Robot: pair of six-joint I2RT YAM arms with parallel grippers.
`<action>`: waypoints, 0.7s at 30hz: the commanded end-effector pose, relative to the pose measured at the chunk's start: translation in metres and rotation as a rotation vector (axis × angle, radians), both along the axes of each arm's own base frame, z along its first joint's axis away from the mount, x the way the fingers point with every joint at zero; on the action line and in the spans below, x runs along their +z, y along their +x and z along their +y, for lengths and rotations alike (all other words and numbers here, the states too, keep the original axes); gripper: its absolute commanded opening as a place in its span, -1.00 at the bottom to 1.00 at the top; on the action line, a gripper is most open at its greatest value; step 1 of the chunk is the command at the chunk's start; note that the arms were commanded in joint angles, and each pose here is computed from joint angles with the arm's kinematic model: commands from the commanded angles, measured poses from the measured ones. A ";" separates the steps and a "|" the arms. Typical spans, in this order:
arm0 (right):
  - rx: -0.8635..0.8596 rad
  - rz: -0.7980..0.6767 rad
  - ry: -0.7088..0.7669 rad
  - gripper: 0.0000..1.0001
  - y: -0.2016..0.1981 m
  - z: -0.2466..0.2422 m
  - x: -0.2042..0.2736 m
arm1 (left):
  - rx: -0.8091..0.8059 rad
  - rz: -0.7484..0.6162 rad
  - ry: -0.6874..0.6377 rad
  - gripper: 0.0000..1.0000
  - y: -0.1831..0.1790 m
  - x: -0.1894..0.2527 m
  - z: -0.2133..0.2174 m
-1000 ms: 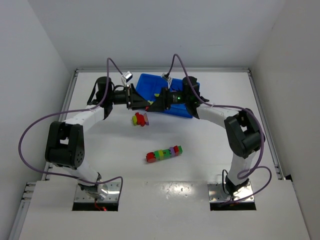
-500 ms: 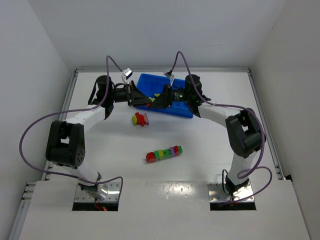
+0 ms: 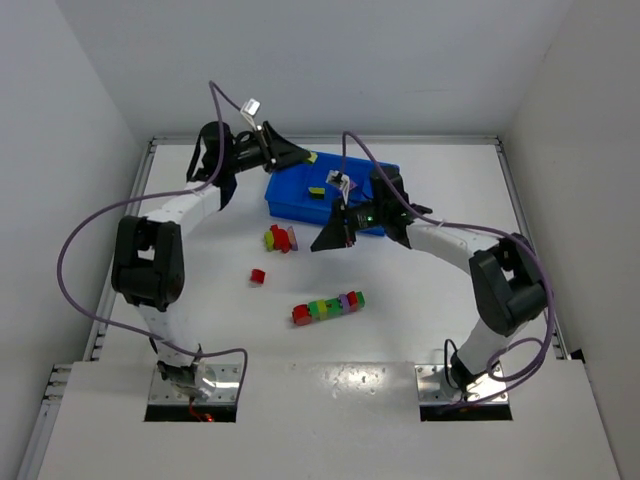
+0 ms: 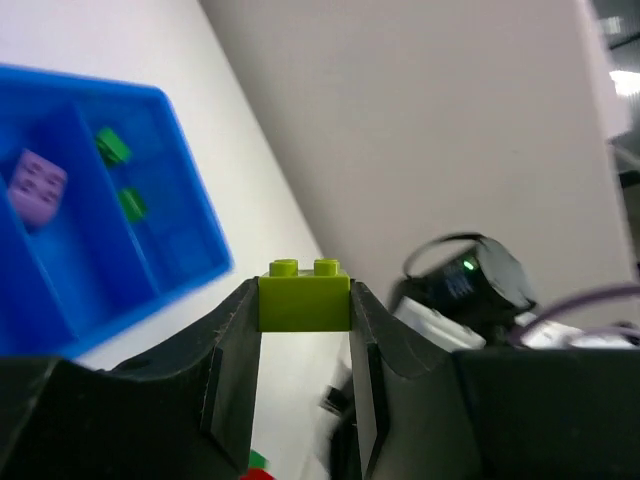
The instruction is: Sort the legos into containers by color
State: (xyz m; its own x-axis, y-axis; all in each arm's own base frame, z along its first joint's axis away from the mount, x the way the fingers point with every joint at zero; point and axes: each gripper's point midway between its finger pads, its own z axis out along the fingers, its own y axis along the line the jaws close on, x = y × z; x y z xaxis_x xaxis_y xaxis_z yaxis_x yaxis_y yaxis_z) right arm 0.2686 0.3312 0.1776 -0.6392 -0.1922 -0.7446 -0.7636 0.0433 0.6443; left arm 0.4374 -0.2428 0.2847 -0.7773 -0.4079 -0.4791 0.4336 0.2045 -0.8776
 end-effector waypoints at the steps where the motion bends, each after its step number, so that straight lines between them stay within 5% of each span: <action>1: 0.006 -0.111 0.002 -1.00 -0.003 -0.019 0.008 | 0.071 -0.069 0.178 -1.00 0.029 -0.027 -0.009; 7: -0.071 -0.130 -0.018 -1.00 0.008 -0.040 0.012 | 0.146 -0.084 0.429 -1.00 0.054 -0.070 -0.029; 9: -0.133 -0.111 -0.062 -0.75 0.018 -0.046 0.004 | 0.191 -0.052 0.504 -1.00 0.063 -0.094 -0.024; 11: -0.210 -0.126 -0.093 -0.10 0.033 -0.054 0.004 | 0.211 -0.057 0.580 -1.00 0.068 -0.107 -0.028; 14: -0.264 -0.159 -0.121 0.30 0.046 -0.060 0.009 | 0.265 -0.085 0.693 -1.00 0.079 -0.120 -0.032; 21: -0.324 -0.213 -0.152 0.39 0.063 -0.074 0.015 | 0.353 -0.028 0.861 -0.77 0.096 -0.164 -0.019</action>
